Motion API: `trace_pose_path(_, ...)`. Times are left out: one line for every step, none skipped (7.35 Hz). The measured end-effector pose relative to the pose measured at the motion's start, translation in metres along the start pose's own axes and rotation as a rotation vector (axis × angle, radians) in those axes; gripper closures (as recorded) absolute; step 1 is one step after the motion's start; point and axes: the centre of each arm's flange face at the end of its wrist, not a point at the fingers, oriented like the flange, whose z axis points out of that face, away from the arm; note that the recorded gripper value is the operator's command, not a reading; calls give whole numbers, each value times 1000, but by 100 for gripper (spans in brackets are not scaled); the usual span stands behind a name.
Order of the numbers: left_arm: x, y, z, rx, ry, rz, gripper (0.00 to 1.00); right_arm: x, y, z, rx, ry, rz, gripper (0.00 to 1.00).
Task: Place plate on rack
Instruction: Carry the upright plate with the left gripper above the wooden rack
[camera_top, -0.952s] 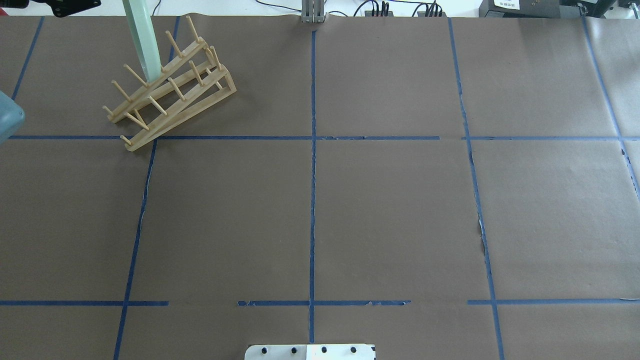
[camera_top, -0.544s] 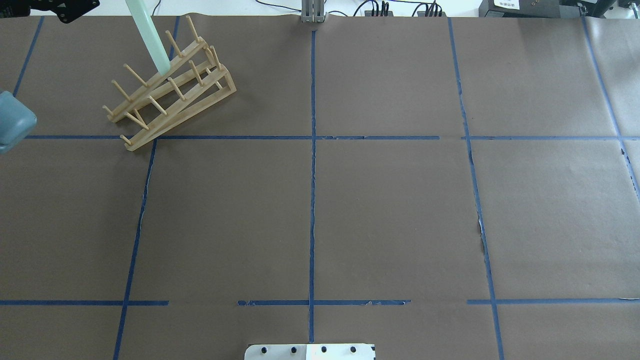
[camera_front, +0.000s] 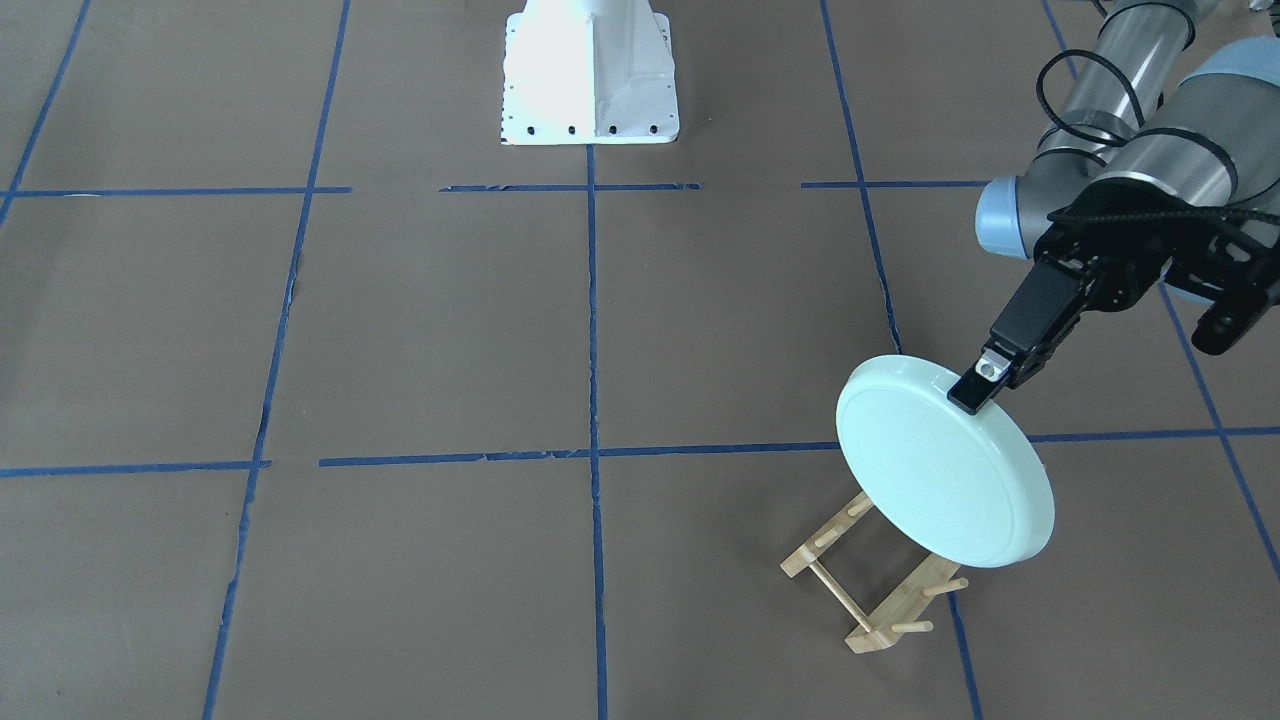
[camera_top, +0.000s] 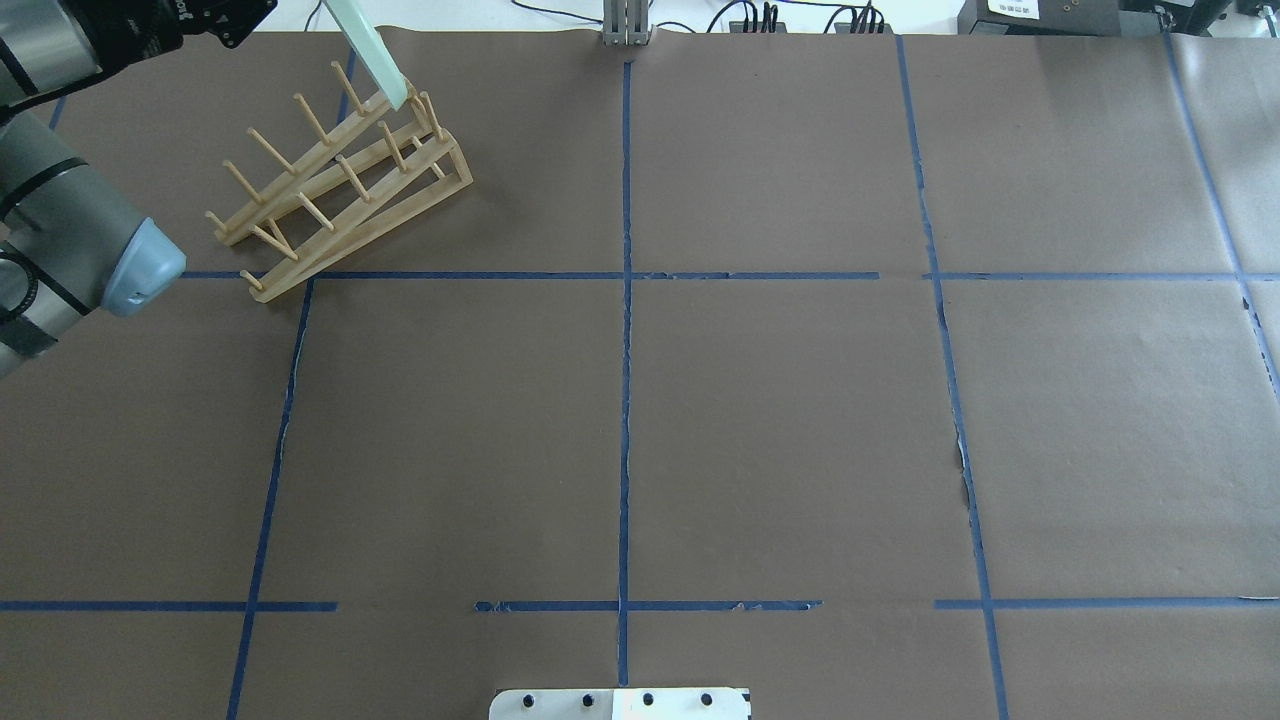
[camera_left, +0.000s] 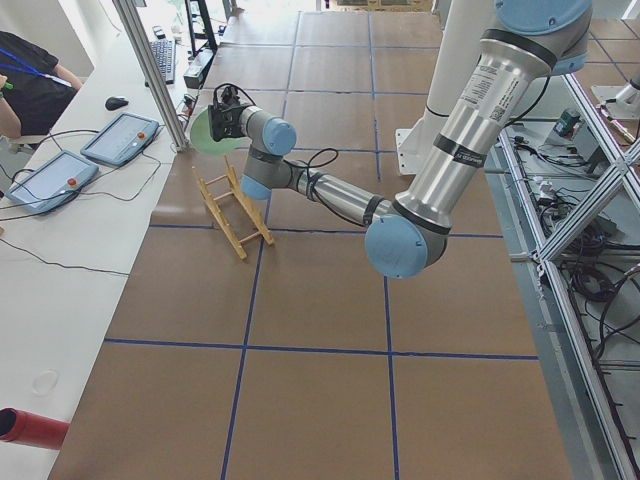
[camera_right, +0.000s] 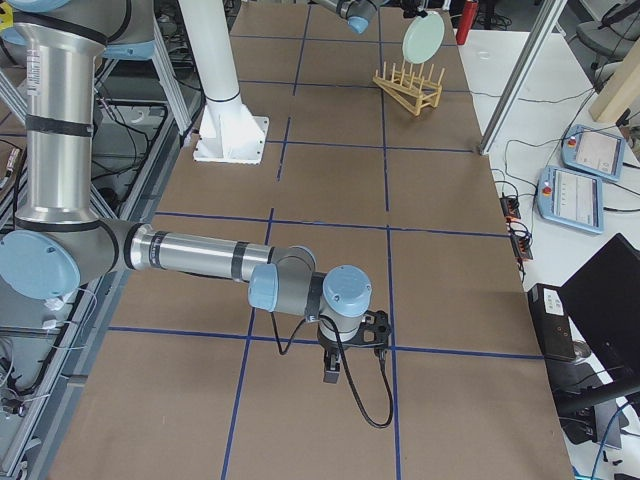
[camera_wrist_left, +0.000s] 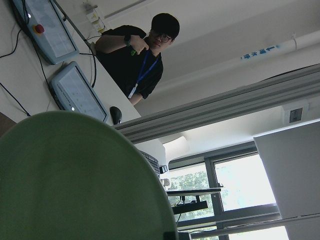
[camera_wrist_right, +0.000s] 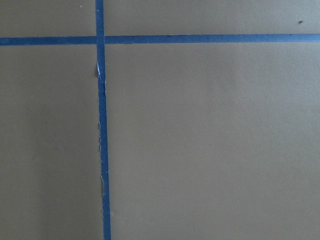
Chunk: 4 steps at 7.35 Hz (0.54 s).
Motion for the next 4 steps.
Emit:
trace_pose_path(-7, 1, 4, 6, 4, -4, 100, 0, 0, 0, 0, 0, 0, 0)
trace_pose_path(-11, 2, 6, 9, 3, -6, 100, 0, 0, 0, 0, 0, 0, 0)
trace_pose_path(-14, 1, 8, 11, -2, -7, 100, 0, 0, 0, 0, 0, 0, 0)
trace_pose_path(-19, -1, 10, 15, -10, -9, 100, 0, 0, 0, 0, 0, 0, 0)
